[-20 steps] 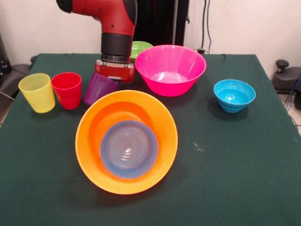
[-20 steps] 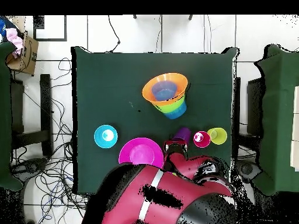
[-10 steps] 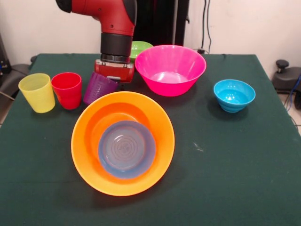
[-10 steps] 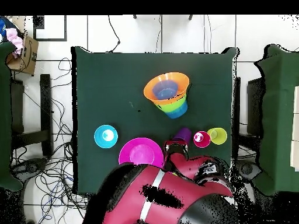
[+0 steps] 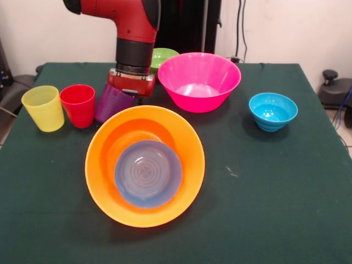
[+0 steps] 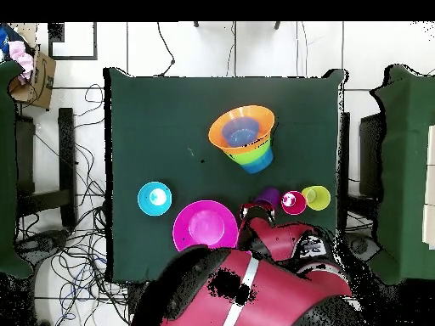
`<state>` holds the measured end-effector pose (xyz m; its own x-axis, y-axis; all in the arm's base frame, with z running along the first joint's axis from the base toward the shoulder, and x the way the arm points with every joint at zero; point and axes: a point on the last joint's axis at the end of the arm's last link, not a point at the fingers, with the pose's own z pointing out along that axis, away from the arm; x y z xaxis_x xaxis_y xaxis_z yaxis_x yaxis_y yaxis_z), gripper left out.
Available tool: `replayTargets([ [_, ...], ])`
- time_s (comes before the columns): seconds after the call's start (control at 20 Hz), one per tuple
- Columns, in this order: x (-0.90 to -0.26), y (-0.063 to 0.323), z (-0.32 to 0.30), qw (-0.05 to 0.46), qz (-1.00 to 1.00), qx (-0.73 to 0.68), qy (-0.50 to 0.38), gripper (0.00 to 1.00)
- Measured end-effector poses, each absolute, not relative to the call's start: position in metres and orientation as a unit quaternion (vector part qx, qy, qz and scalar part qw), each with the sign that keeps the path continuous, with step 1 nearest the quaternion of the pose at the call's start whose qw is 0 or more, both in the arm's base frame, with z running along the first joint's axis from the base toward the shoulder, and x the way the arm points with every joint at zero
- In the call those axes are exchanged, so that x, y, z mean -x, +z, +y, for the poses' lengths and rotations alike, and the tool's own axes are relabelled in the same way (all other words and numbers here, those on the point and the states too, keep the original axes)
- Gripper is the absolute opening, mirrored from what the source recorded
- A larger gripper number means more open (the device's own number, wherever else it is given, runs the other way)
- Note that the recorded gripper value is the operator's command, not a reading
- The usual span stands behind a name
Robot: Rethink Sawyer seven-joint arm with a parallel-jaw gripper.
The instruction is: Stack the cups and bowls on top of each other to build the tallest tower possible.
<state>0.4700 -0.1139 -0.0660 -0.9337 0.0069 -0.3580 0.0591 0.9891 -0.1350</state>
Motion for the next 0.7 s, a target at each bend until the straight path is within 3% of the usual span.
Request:
replayTargets([
  [0.4, -0.453, -0.058, -0.118, 0.105, 0.989, -0.058, -0.091, 1.0],
  [0.45, -0.432, -0.049, -0.118, 0.057, 0.99, -0.077, -0.1, 1.0],
  [0.7, -0.375, -0.015, -0.109, -0.053, 0.985, -0.113, -0.117, 1.0],
])
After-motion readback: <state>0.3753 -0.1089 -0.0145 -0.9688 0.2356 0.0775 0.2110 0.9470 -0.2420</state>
